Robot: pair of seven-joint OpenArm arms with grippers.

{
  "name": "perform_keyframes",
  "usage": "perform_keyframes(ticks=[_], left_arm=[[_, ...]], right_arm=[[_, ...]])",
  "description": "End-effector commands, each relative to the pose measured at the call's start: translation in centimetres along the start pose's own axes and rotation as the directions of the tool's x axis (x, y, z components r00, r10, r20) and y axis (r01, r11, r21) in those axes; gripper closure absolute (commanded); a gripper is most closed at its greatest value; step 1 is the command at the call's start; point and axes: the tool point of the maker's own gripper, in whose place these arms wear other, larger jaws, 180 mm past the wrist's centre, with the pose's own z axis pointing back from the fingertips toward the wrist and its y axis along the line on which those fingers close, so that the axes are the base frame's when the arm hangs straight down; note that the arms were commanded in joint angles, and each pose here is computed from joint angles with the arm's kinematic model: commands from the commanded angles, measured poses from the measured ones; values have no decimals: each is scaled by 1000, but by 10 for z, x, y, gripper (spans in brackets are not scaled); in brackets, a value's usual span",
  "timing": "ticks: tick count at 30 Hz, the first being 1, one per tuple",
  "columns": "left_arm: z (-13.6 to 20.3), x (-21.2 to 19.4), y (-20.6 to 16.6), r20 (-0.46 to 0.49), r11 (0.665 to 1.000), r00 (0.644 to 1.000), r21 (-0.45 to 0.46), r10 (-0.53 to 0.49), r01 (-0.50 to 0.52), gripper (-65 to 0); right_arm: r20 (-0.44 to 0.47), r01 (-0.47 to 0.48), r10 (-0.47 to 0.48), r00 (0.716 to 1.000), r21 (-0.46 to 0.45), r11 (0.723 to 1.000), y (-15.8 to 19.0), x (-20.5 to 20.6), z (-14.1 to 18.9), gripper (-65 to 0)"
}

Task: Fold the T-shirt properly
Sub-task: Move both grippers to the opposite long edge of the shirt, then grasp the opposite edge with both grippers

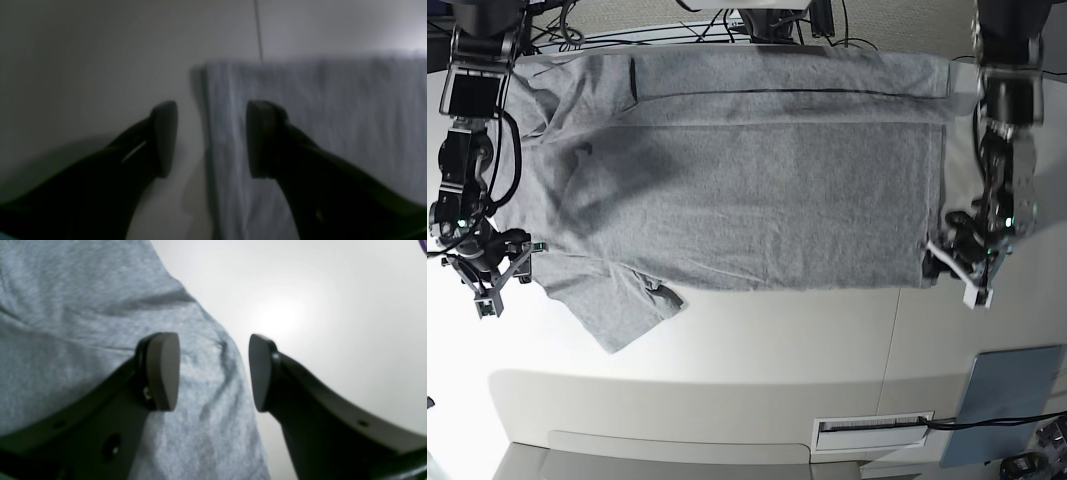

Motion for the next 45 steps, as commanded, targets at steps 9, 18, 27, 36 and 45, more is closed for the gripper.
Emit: perform_keyframes(ticks=[9, 18, 27, 36, 45], left_arm=[[-22, 25, 7, -47, 999, 998, -37, 28, -30, -335], [-29, 1, -13, -111, 997, 994, -80, -1, -8, -335], [-26, -19, -32, -131, 980, 989, -194, -73, 46, 0], [-26, -23, -28, -147, 982, 985, -175, -90, 64, 0], [-26, -23, -28, -146, 982, 985, -176, -91, 64, 0]], right_arm=[[11, -9, 9, 1000, -33, 999, -15, 15, 8, -324], [62, -7, 9, 998, -34, 999, -16, 24, 8, -324], [120, -25, 32, 992, -59, 998, -21, 38, 7, -325], [-9, -4, 5, 1000, 55, 998, -19, 48, -42, -327], [-82, -63, 78, 994, 173, 983, 16, 62, -73, -326]])
